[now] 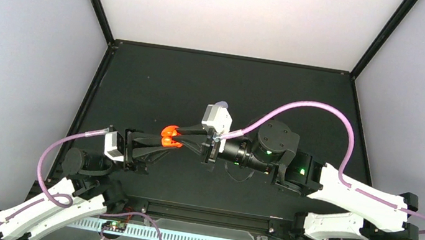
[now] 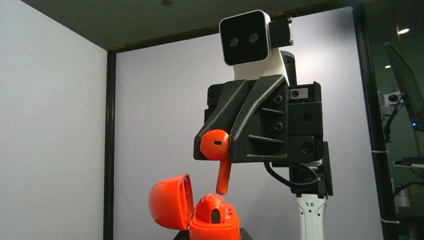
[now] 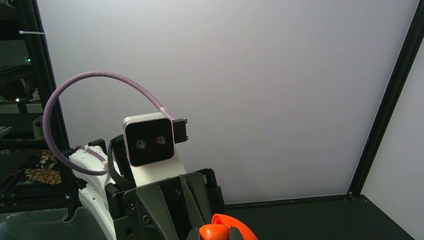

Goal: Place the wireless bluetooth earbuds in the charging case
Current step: Place the earbud in the charging case.

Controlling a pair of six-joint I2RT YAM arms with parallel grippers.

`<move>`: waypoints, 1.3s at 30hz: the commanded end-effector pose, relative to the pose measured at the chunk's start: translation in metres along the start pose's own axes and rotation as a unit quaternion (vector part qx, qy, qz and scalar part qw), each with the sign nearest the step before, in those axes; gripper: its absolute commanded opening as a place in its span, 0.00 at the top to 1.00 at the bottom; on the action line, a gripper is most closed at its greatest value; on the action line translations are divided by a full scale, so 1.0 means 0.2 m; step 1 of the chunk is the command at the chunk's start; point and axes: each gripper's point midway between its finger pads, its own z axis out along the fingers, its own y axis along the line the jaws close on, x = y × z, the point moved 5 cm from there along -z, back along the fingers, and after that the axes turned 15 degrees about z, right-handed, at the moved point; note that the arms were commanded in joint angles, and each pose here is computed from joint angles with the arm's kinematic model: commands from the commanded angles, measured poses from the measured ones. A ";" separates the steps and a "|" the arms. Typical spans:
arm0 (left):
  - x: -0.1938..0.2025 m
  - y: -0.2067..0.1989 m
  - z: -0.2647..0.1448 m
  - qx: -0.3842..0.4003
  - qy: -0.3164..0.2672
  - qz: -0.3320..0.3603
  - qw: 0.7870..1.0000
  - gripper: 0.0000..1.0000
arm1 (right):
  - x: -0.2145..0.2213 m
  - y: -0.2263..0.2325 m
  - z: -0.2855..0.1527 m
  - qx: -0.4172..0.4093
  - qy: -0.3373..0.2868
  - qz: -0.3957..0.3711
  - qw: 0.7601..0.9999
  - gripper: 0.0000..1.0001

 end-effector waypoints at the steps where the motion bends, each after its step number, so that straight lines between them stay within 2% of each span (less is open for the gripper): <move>1: -0.12 0.01 0.00 -0.007 -0.035 0.006 0.999 0.98 | 0.01 0.00 0.00 0.006 0.001 0.001 1.000 0.99; 25: -0.15 0.03 0.01 -0.018 -0.038 0.008 0.999 0.99 | 0.08 -0.04 0.04 0.025 0.029 0.002 0.999 0.99; 30: -0.14 0.03 0.01 -0.021 -0.033 0.005 0.999 0.98 | 0.10 -0.07 0.06 0.052 0.048 0.005 0.997 0.95; 39: -0.14 0.04 0.01 -0.023 -0.032 0.001 0.999 0.98 | 0.06 -0.07 0.03 0.056 0.033 0.009 0.998 0.81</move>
